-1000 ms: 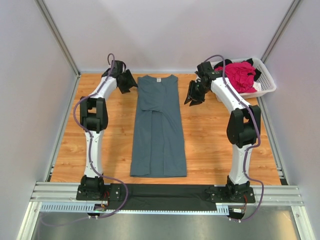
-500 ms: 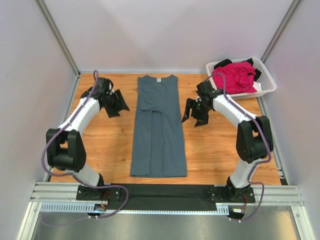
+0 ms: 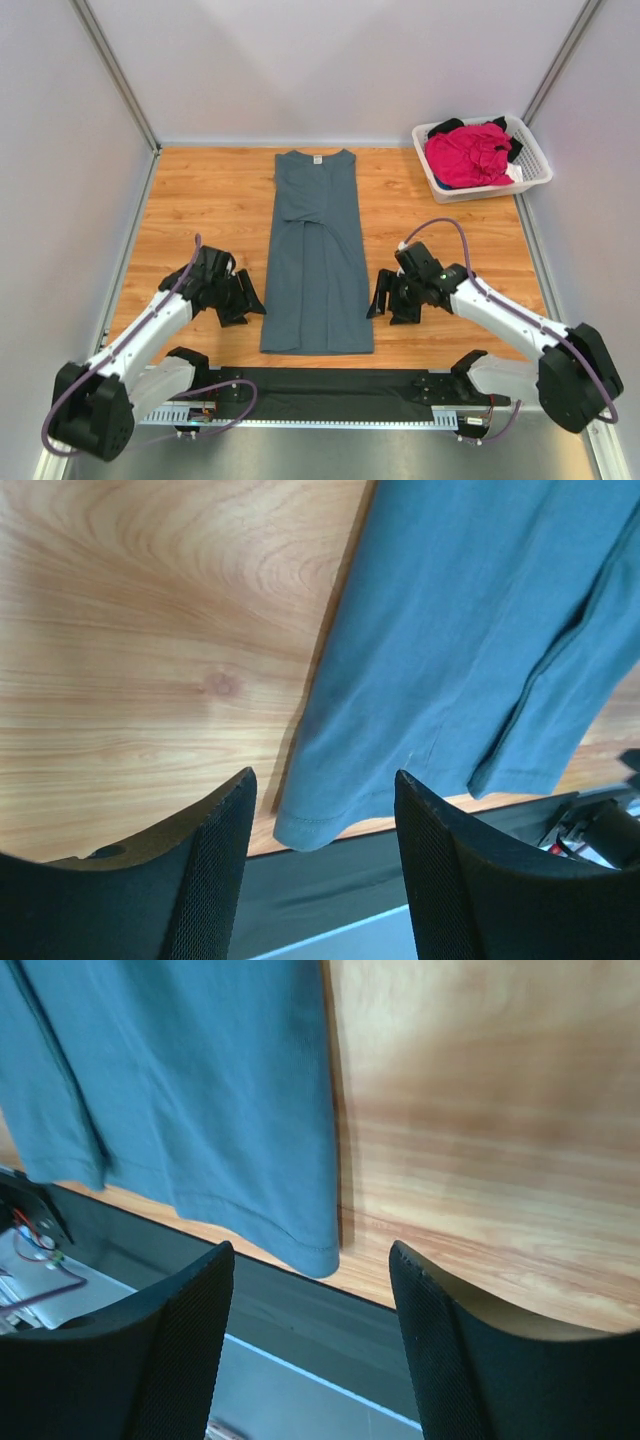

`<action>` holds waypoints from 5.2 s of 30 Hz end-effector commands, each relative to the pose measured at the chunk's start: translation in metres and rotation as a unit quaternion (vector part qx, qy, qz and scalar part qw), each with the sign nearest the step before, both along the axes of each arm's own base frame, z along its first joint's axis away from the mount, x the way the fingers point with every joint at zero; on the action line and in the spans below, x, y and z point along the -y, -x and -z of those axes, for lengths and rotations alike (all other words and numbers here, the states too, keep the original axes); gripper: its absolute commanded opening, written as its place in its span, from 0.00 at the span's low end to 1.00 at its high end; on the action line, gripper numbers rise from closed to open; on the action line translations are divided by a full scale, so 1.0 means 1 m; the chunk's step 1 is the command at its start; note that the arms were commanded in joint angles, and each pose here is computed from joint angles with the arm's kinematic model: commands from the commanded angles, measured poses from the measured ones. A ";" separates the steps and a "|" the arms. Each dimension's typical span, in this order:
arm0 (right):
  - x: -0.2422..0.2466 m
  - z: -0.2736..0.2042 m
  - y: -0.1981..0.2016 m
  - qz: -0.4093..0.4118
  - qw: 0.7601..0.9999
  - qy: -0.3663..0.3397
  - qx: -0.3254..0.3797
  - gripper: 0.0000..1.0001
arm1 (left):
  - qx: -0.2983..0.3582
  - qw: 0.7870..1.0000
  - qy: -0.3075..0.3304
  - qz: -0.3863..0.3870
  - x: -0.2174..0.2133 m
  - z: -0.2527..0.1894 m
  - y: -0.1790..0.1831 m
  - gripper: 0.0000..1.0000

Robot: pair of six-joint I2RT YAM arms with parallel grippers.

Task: Fold and stack the t-shirts
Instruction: Fold the tshirt

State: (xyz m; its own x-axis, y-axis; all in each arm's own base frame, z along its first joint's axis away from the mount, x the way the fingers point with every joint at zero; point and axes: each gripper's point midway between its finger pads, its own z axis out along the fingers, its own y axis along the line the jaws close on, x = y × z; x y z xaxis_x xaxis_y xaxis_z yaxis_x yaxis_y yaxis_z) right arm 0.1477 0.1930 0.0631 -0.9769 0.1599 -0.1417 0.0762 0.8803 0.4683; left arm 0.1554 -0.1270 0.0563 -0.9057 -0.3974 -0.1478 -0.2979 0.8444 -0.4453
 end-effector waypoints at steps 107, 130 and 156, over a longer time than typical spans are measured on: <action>-0.031 -0.036 -0.247 0.037 0.999 -0.029 0.009 0.00 | 0.066 0.987 -0.141 0.034 0.030 -0.053 -0.243 0.00; -0.019 -0.002 -0.285 0.021 0.999 -0.028 -0.029 0.02 | 0.023 0.987 -0.152 0.049 0.040 -0.011 -0.271 0.00; -0.032 -0.076 -0.280 -0.005 0.996 -0.034 0.079 0.48 | 0.156 0.987 -0.012 0.024 0.078 -0.122 -0.244 0.63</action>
State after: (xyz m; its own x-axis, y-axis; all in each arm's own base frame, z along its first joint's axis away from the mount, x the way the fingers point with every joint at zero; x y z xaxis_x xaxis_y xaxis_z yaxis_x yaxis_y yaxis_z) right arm 0.4300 0.2037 0.1256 -0.9559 0.2009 -0.2143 0.0727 0.8685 0.4903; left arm 0.4036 -0.1705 0.1688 -0.8370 -0.3336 -0.4337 -0.1747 0.9141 -0.3660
